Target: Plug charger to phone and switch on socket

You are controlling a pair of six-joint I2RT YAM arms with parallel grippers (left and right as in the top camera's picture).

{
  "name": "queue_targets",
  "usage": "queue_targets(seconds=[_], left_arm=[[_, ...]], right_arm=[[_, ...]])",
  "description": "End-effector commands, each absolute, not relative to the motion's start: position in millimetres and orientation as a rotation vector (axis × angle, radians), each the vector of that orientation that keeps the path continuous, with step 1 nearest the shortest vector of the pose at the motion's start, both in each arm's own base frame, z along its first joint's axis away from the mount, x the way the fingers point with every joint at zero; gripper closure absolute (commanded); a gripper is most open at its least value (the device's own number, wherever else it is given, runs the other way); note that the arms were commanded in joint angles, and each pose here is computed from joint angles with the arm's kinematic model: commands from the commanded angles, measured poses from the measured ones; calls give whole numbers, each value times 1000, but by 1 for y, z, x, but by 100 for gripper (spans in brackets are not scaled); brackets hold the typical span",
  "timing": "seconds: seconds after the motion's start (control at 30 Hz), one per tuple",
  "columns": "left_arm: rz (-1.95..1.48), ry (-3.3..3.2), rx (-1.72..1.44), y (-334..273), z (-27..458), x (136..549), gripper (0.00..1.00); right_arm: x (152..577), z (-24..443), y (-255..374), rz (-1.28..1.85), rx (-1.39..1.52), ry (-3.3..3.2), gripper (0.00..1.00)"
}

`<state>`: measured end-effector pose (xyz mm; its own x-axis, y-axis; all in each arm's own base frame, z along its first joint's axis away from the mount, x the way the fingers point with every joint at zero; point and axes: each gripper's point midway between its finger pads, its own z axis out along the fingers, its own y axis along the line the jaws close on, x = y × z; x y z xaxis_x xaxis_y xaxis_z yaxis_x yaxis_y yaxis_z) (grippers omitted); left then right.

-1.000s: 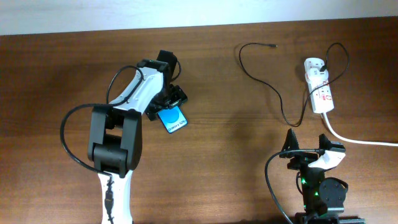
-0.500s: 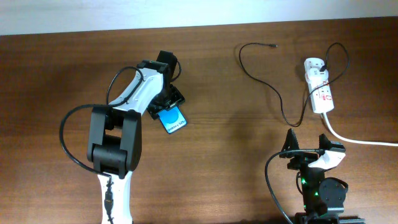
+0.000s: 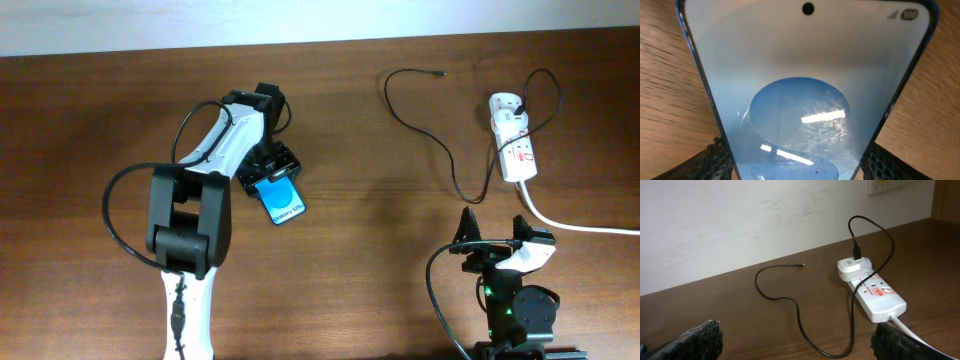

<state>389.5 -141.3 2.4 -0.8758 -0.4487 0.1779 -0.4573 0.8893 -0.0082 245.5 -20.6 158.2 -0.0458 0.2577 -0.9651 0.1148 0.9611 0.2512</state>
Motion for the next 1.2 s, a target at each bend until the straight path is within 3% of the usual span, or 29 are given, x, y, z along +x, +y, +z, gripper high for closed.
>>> queue_targets(seconds=[0.0,0.33,0.4,0.53,0.77,0.97,1.17], left_arm=[[172,-2877,611,-153,15,395,37],[272,-2885,516,-163,41,402,39],[329,-2883,509,-169,51,405,38],[381,-2895,481,-175,72,410,38],[493,-2852,451,-188,87,407,39],[594,-2801,439,-201,93,403,39],[699,-2745,411,-214,100,399,40]], right_arm=[[245,156,-19,119,282,1627,1],[246,155,-10,162,245,1636,2],[246,158,11,338,230,1636,2],[221,164,87,1057,252,1703,2],[210,165,103,1161,179,1731,2],[200,180,113,1553,527,1754,1],[188,173,136,1690,580,1835,2]])
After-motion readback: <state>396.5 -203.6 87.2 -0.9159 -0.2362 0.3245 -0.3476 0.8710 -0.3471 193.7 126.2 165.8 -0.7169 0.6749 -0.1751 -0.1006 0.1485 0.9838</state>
